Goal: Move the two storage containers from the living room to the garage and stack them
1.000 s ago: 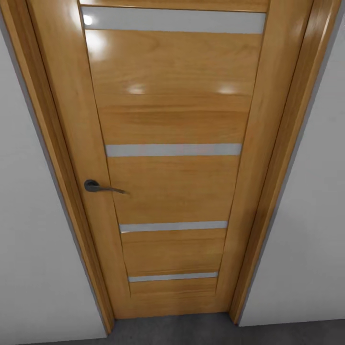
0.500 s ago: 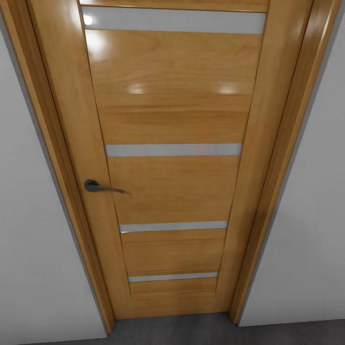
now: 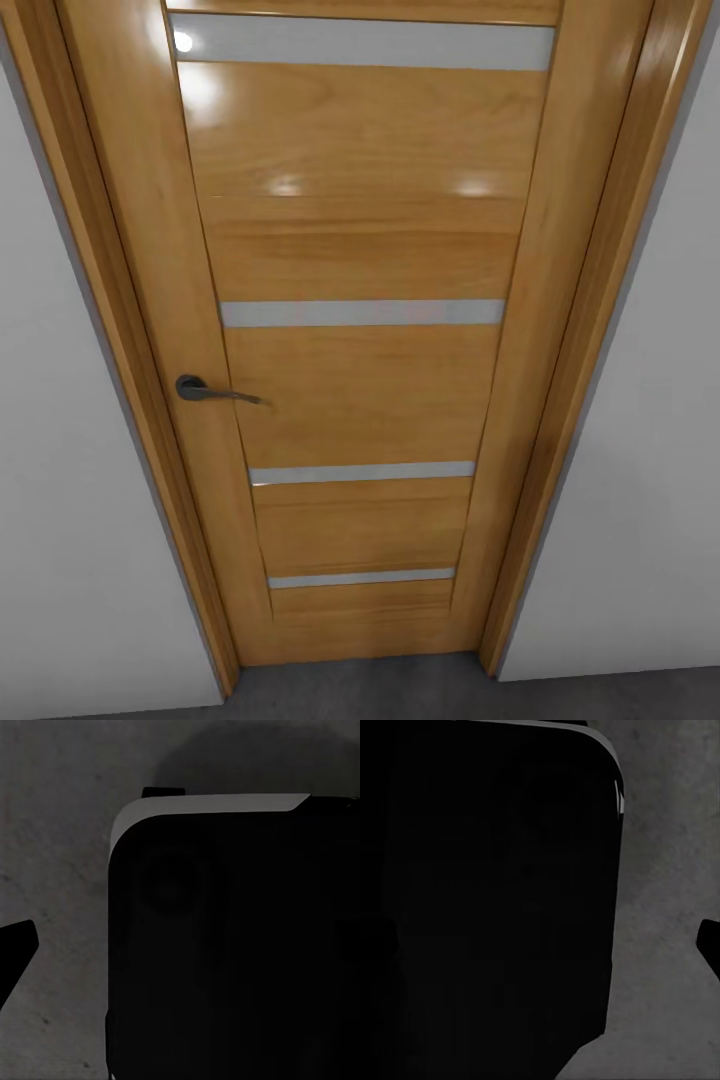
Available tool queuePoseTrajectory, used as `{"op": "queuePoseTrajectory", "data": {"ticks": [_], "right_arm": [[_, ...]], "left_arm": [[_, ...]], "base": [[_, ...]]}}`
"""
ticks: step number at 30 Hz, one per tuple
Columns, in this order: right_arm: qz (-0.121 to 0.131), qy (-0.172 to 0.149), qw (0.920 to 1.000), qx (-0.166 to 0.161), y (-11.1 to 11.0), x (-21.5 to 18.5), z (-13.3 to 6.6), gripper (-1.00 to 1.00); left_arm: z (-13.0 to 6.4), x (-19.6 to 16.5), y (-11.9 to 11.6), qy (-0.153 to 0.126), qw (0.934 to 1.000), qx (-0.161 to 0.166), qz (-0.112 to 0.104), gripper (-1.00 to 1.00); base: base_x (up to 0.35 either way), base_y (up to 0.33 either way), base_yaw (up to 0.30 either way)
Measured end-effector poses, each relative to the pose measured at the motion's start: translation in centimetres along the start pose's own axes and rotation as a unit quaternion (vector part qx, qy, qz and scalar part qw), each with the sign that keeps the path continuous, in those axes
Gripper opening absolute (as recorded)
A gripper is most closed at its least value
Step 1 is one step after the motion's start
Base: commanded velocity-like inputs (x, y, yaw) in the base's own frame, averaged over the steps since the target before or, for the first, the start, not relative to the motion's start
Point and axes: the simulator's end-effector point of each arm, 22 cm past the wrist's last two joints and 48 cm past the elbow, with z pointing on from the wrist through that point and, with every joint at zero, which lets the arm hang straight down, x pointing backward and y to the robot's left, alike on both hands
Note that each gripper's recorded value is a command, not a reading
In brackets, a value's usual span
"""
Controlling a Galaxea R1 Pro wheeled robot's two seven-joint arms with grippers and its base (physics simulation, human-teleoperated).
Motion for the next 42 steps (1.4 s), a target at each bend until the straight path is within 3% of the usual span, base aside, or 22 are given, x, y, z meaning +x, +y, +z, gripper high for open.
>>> {"op": "queuePoseTrajectory", "data": {"ticks": [20,24,27,33,42], "right_arm": [[-0.003,0.003,1.0,-0.002,0.1,0.1,0.0,1.0],[-0.007,-0.01,0.9999,-0.002,0.0,-1.3,0.0,1.0],[-0.013,-0.046,0.9989,-0.002,0.1,-5.0,-0.1,1.0],[-0.069,-0.114,0.991,0.01,0.2,-16.1,-2.3,1.0],[-0.077,-0.158,0.9837,0.035,-0.4,-27.0,-7.3,1.0]], "left_arm": [[0.0,0.0,0.0,0.0,1.0,0.0,0.0,1.0],[0.0,-0.1,0.0,-0.001,1.0,0.0,-0.002,1.0],[0.0,-0.1,0.1,-0.001,1.0,-0.001,-0.006,1.0],[0.0,-0.1,0.2,-0.001,0.9998,-0.004,-0.021,1.0],[0.0,-0.1,0.3,-0.001,0.9997,-0.005,-0.025,1.0]], "base": [[0.0,0.0,0.0],[0.0,0.0,0.0],[0.0,0.0,0.0],[0.0,0.0,0.0],[0.0,0.0,0.0]]}}
